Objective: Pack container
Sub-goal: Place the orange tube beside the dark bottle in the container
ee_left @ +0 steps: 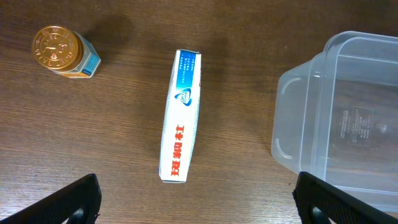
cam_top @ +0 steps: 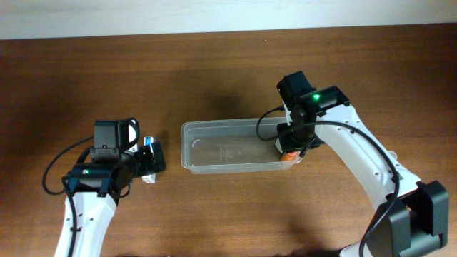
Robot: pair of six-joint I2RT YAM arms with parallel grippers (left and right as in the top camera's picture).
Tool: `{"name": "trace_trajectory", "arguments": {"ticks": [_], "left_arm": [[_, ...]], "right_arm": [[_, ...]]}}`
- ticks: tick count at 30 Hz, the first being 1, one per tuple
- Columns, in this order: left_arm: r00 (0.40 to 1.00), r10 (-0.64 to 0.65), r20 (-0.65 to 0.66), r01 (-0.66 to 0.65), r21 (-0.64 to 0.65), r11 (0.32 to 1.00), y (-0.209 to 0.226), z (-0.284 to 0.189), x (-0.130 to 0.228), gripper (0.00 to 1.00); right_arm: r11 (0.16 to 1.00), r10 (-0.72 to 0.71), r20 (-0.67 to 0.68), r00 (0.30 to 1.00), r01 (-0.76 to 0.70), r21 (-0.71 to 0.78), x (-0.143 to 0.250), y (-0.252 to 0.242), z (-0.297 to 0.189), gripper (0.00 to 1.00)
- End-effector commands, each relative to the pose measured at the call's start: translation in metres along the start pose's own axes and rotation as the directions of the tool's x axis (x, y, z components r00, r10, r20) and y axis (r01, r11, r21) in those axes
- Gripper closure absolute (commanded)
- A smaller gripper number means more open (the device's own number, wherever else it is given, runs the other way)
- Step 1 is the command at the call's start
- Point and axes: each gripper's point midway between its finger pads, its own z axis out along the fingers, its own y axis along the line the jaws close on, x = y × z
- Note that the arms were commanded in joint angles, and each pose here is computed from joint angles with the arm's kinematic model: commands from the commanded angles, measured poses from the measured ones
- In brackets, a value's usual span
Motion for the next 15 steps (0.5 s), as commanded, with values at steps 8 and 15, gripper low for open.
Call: {"name": "trace_trajectory", "arguments": {"ticks": [8, 15], "left_arm": [[1.000, -0.007, 0.014, 0.006, 0.011, 1.000, -0.002, -0.004, -0.006, 0.00], [1.000, -0.007, 0.014, 0.006, 0.011, 1.000, -0.002, -0.004, -0.006, 0.00]], "right_arm": [[1.000, 0.011, 0.163, 0.986, -0.008, -0.018, -0.021, 0.001, -0.051, 0.54], [0.986, 0.168, 0.443, 0.880, -0.152, -0.071, -0.028, -0.049, -0.155, 0.43]]}}
